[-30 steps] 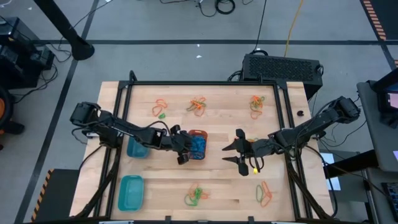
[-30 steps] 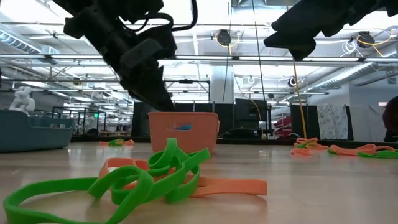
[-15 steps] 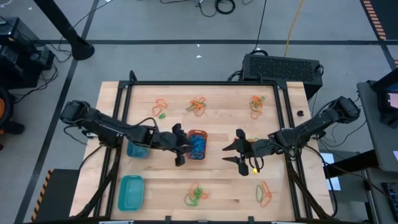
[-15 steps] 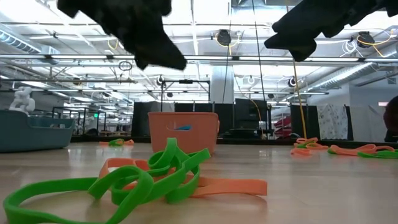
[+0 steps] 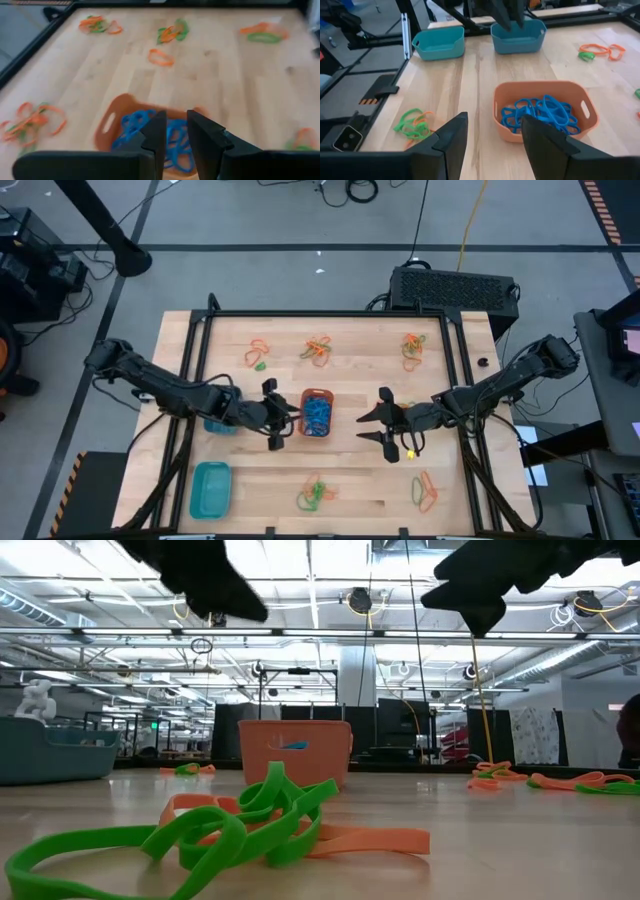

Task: Sort rubber bands into baskets
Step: Put the orange rubber band into the blue bin

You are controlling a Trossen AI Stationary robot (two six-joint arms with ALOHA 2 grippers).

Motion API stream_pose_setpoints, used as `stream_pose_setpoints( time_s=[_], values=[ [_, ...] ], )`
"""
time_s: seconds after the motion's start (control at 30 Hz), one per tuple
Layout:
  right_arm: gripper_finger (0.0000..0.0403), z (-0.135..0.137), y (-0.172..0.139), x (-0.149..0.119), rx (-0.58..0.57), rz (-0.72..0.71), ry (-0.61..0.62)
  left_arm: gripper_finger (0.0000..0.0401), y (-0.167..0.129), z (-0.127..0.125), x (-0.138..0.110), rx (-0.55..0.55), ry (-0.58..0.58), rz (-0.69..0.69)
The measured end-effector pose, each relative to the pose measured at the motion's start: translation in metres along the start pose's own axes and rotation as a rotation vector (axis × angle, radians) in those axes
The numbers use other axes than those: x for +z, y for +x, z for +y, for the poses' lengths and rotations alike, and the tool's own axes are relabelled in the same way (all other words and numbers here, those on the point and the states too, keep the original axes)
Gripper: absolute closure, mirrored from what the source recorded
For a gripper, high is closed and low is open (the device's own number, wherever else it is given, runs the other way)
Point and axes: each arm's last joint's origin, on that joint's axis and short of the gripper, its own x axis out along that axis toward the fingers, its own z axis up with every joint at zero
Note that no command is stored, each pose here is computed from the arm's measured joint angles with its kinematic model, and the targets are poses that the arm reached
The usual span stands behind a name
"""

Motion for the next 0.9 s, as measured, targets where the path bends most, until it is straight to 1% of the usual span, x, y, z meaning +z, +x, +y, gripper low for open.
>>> stream_pose_setpoints(
  time_s=[0.1,0.2,0.23,0.33,0.43,0.53,0.6,0.67,0.73,0.77,0.83,0.9],
  values=[
    [0.0227,0.001,0.0,0.002,0.005,-0.02,-0.006,0.0318,0.001,0.002,-0.009,0.02,0.052,0.081],
    [0.0227,0.001,0.0,0.002,0.005,-0.018,0.003,0.0318,0.006,0.01,-0.021,0.048,0.056,0.118],
    [0.0227,0.001,0.0,0.002,0.005,-0.018,0.004,0.0318,0.008,0.015,-0.026,0.075,0.056,0.135],
    [0.0227,0.0,0.0,0.002,0.001,-0.018,0.003,0.0318,0.015,0.035,-0.034,0.197,0.043,0.156],
    [0.0227,-0.003,0.001,0.003,-0.011,-0.02,-0.016,0.0318,0.023,0.066,-0.036,0.277,0.012,0.187],
    [0.0227,-0.008,0.002,0.004,-0.032,-0.016,-0.026,0.0318,0.029,0.102,-0.035,0.28,-0.069,0.219],
    [0.0227,-0.013,0.003,0.004,-0.05,-0.015,-0.023,0.0318,0.033,0.129,-0.037,0.288,-0.147,0.221],
    [0.0227,-0.017,0.005,0.005,-0.069,-0.01,-0.018,0.0318,0.037,0.155,-0.038,0.273,-0.23,0.202],
    [0.0227,-0.022,0.006,0.005,-0.091,-0.002,-0.014,0.0318,0.042,0.179,-0.039,0.229,-0.309,0.144],
    [0.0227,-0.025,0.006,0.005,-0.101,0.003,-0.013,0.0318,0.045,0.19,-0.04,0.21,-0.35,0.122],
    [0.0227,-0.03,0.007,0.005,-0.122,0.015,-0.01,0.0318,0.051,0.209,-0.047,0.183,-0.41,0.124],
    [0.0227,-0.034,0.007,0.004,-0.142,0.032,-0.009,0.0318,0.06,0.224,-0.049,0.18,-0.44,0.139]
  ],
)
